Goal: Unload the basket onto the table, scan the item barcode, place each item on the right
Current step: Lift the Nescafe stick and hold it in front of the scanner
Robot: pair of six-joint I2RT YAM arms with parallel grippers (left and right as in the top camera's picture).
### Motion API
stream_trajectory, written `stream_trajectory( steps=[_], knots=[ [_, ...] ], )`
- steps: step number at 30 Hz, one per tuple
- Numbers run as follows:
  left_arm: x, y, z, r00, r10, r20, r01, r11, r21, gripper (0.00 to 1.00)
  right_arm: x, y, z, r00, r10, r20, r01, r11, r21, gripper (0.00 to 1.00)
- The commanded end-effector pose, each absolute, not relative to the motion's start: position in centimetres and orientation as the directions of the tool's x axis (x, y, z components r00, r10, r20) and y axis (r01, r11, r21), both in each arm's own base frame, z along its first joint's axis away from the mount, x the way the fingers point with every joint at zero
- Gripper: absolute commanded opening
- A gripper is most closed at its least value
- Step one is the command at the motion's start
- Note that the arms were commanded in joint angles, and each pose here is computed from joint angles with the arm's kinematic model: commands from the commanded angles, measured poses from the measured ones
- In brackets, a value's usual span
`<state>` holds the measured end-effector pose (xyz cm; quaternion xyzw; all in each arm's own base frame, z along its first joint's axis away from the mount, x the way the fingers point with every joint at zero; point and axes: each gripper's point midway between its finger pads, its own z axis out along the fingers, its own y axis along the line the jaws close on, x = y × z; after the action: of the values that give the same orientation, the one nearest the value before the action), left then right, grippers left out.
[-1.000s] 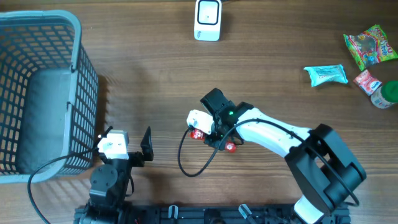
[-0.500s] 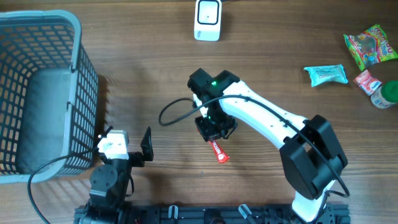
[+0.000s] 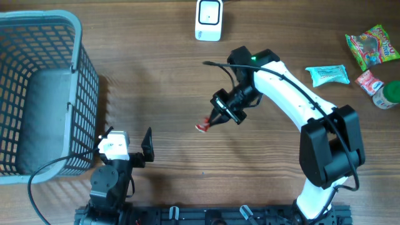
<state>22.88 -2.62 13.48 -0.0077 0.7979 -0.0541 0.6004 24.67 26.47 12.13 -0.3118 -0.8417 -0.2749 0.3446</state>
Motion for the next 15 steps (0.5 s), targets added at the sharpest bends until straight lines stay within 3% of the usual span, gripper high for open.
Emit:
stream_trajectory(
  steps=[1,3,5,8,11,15],
  knots=[
    [22.9,-2.3,13.6,-0.27,-0.065,-0.961,0.04,0.996,-0.078,1.0,26.6,30.0,16.8,-0.62,0.042,0.784,0.688,0.509,0.517,0.04],
    [22.9,-2.3,13.6,-0.27,-0.065,-0.961,0.04,0.996,-0.078,1.0,27.7,31.4,20.1,-0.689,-0.161,0.706,0.617,0.38,0.689,0.04],
    [22.9,-2.3,13.6,-0.27,-0.065,-0.961,0.04,0.996,-0.078,1.0,28.0,31.8,22.3,-0.65,-0.247,0.719,0.645,0.322,0.693,0.04],
    [22.9,-2.3,13.6,-0.27,-0.065,-0.961,0.04,0.996,-0.078,1.0,28.2,31.8,22.9,-0.491,-0.202,0.848,0.769,0.356,0.53,0.04],
    [22.9,-2.3,13.6,-0.27,-0.065,-0.961,0.04,0.996,-0.078,1.0,29.1,32.1,23.2,-0.465,-0.181,0.866,0.789,0.359,0.499,0.04],
    [22.9,-2.3,13.6,-0.27,-0.065,-0.961,0.04,0.996,-0.078,1.0,30.4,31.8,22.4,-0.298,-0.036,0.954,0.886,0.362,0.29,0.04]
  ],
)
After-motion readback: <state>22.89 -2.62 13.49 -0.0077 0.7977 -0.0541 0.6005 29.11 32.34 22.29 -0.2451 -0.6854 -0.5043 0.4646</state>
